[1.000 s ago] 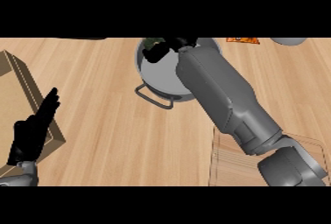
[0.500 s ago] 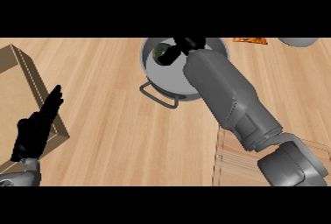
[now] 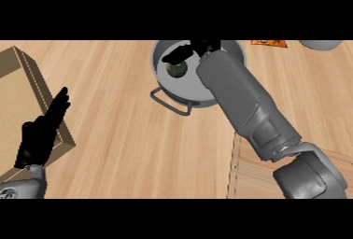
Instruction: Pick the squash from the cutting board and place it in the pot
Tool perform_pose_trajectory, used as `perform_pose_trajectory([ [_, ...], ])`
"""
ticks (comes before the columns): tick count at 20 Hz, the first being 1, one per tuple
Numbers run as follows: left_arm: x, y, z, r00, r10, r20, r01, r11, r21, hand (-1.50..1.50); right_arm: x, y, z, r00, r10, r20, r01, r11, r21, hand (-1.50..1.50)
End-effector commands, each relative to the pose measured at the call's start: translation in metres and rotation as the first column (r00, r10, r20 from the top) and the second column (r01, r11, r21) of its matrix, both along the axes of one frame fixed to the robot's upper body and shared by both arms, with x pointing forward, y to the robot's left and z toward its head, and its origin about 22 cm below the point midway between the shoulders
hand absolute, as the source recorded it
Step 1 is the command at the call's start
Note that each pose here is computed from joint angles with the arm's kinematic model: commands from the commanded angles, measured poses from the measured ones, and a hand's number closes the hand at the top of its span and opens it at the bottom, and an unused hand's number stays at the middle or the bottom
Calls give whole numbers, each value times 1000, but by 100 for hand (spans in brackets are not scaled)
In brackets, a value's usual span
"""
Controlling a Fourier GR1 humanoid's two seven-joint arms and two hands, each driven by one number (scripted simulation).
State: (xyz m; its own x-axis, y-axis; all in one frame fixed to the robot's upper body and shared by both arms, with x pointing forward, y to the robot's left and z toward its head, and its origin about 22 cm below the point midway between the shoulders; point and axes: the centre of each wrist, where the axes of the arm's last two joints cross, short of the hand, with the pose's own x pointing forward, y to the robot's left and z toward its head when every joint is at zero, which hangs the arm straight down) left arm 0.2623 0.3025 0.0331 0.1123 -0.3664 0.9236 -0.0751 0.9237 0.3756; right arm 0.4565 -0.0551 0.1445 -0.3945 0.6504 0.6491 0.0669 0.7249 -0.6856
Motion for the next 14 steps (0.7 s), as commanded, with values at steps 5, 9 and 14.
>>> perform_pose_trajectory([
  [5, -11, 4, -5, 1000, 18, -25, -18, 1000, 7, 0, 8, -24, 11, 999, 23, 43, -38, 918, 395, -150],
  [9, -7, 17, -4, 999, 36, -17, -36, 999, -21, 0, 13, -37, 16, 994, 108, -20, -89, 900, 426, -150],
  [14, -21, 13, -11, 998, 58, -26, -58, 998, -6, 0, 16, -68, -4, 983, 171, -64, -122, 874, 471, -150],
])
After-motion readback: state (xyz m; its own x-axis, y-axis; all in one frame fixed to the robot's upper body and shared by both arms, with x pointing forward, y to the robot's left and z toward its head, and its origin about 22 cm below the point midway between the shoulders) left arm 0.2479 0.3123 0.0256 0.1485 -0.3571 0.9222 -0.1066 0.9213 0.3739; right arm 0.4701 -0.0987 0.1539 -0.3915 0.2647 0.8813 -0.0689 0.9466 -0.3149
